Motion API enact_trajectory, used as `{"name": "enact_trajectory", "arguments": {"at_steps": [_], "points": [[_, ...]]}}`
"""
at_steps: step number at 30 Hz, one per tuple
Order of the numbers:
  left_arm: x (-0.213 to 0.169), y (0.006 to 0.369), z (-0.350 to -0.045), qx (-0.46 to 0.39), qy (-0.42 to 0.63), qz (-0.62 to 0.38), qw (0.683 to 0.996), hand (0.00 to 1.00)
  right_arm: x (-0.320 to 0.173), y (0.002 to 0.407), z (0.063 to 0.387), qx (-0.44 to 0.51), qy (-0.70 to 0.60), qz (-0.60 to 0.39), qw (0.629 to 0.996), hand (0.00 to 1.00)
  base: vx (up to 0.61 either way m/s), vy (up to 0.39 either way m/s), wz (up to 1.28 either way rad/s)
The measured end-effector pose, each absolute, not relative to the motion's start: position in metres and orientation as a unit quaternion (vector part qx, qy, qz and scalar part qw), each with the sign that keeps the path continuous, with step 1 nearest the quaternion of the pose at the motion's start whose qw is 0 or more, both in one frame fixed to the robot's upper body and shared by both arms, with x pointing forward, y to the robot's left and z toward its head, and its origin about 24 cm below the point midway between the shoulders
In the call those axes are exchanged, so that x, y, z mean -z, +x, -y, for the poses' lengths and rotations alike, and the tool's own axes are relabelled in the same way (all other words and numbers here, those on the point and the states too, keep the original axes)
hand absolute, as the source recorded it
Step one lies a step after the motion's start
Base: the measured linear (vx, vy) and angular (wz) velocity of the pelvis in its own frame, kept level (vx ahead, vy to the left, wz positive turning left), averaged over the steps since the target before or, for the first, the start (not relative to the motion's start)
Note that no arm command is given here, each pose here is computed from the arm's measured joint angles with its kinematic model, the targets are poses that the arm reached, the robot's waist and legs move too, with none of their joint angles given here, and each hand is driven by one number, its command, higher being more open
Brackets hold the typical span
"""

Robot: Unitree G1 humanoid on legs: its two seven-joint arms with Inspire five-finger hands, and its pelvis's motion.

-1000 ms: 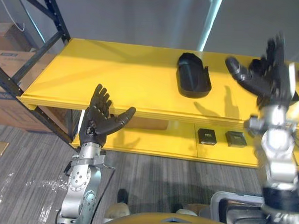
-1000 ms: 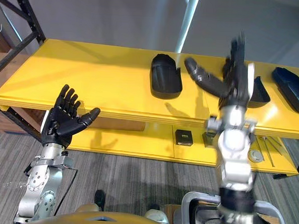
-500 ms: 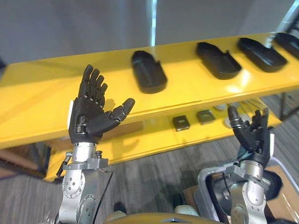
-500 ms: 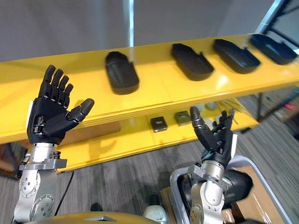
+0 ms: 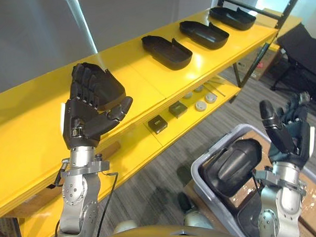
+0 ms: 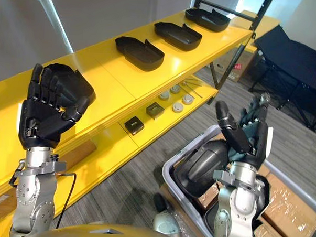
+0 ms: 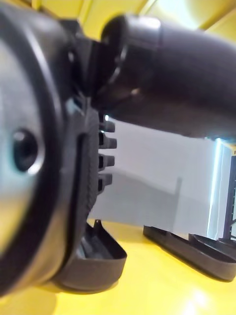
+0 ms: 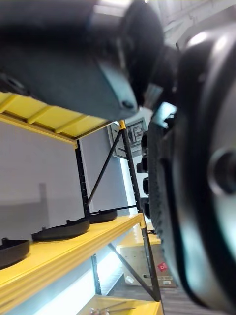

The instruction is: Walk over and take three plastic housings, then place them on the shelf

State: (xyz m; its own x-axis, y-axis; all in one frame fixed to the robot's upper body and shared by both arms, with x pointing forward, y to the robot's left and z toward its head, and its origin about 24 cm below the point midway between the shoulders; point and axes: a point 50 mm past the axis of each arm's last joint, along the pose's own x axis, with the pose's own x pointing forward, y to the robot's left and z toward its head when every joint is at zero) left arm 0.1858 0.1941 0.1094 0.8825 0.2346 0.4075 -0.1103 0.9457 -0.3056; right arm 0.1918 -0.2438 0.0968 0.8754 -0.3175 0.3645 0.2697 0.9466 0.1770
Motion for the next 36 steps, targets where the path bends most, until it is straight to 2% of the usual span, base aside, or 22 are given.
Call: {"name": "enact_trajectory", "arguments": {"at_steps": [3,7,9,15,18,25,30,36], "points": [[-0.114,0.188,-0.191,-0.08,-0.14,0.241,0.957,1.0,-0.094,0.195,0.24,0.147,0.067,0.193,0.968,1.0,0.01,0.111,0.24],[-0.133,0.202,-0.172,-0.034,-0.159,0.291,0.943,1.0,-0.077,0.201,0.242,0.165,0.096,0.16,0.969,1.0,0.02,0.013,0.35],[-0.139,0.203,-0.163,-0.009,-0.124,0.303,0.945,1.0,-0.063,0.199,0.229,0.164,0.12,0.135,0.97,1.0,-0.06,0.073,-0.31],[-0.131,0.204,-0.182,-0.018,-0.092,0.279,0.956,1.0,-0.065,0.203,0.21,0.091,0.129,0.146,0.977,1.0,-0.26,0.053,-1.34],[-0.128,0.202,-0.184,-0.014,-0.101,0.275,0.956,1.0,-0.063,0.204,0.207,0.095,0.131,0.139,0.977,1.0,-0.16,-0.007,-0.52],[-0.118,0.192,-0.185,-0.028,-0.148,0.251,0.956,1.0,-0.06,0.219,0.168,0.031,0.083,0.119,0.989,1.0,-0.06,-0.275,-0.66],[-0.106,0.198,-0.161,-0.031,-0.206,0.218,0.953,1.0,-0.069,0.228,0.191,0.029,0.001,0.114,0.993,1.0,0.04,-0.298,-0.43],[-0.099,0.195,-0.157,-0.041,-0.196,0.201,0.959,1.0,-0.073,0.211,0.216,0.067,-0.021,0.116,0.991,1.0,0.01,-0.033,-0.68]]}}
